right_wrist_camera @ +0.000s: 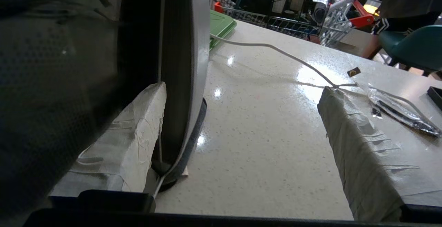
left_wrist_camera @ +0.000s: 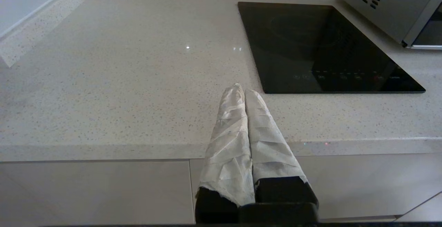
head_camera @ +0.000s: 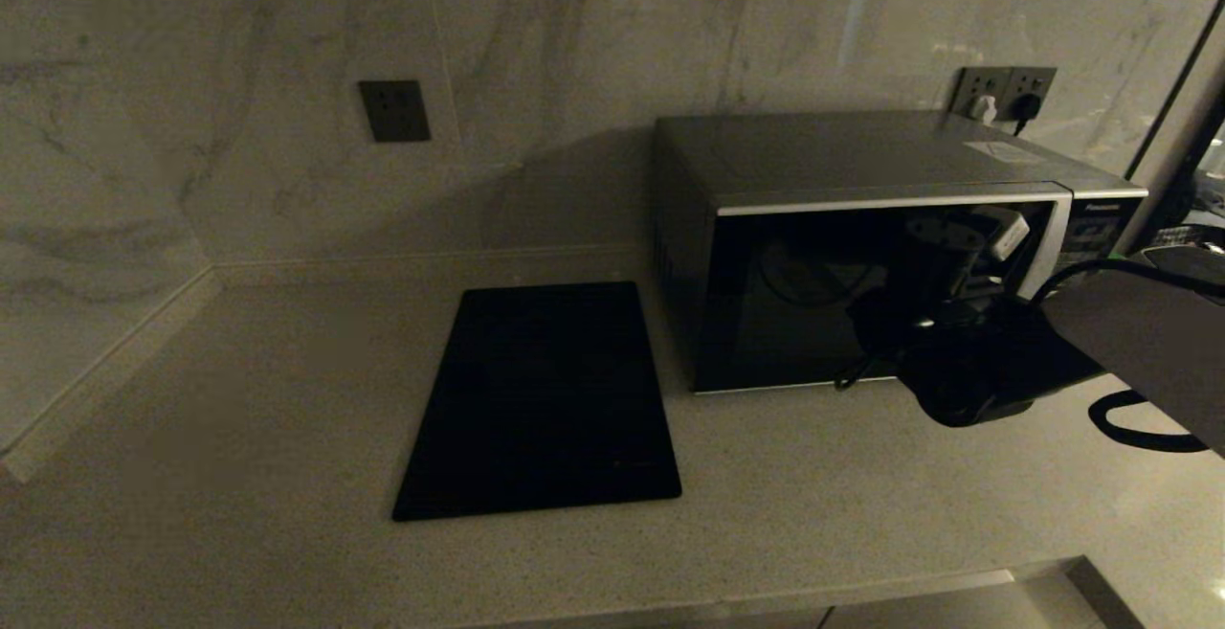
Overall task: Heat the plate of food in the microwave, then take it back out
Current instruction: Open the microwave oven
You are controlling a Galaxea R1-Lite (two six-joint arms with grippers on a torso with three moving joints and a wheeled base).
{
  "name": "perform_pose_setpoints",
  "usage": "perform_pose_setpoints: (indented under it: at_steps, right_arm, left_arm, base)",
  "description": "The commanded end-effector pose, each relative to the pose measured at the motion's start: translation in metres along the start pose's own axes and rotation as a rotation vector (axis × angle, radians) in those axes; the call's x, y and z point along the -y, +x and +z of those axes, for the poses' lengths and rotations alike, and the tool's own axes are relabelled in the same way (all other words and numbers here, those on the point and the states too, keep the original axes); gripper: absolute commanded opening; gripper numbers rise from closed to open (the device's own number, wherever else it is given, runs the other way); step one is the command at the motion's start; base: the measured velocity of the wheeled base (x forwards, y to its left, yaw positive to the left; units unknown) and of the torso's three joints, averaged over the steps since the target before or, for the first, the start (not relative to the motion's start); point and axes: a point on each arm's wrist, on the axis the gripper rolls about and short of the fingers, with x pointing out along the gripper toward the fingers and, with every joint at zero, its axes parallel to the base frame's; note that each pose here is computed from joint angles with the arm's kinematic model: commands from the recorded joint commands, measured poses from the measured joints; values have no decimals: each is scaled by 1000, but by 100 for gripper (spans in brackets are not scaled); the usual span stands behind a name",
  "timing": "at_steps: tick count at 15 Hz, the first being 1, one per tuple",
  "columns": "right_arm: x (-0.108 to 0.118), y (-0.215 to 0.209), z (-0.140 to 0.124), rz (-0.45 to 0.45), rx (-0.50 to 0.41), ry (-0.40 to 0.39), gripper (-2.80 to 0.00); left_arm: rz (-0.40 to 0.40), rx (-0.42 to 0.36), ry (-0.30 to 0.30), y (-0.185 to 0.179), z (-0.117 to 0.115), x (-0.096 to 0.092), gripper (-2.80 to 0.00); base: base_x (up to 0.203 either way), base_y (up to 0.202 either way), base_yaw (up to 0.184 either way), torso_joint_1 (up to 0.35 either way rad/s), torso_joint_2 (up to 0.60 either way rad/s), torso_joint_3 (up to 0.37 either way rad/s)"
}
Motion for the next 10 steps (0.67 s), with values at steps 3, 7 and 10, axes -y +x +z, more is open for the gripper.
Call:
perform_pose_setpoints:
  at_steps: [3,7,10]
  right_arm:
    - [-4,16,-7,-45,-4,-8,0]
    - [-6,32,-11,-81,-6,-18,0]
    - [-8,37,-13,-91,-7,-19,0]
  left_arm:
    - [1,-1,-1,0,0,0,-280]
    - [1,-1,-1,0,0,0,-280]
    - [1,-1,-1,0,0,0,-280]
  base:
    - [0,0,0,0,0,0]
    - [0,0,0,0,0,0]
    - [0,0,0,0,0,0]
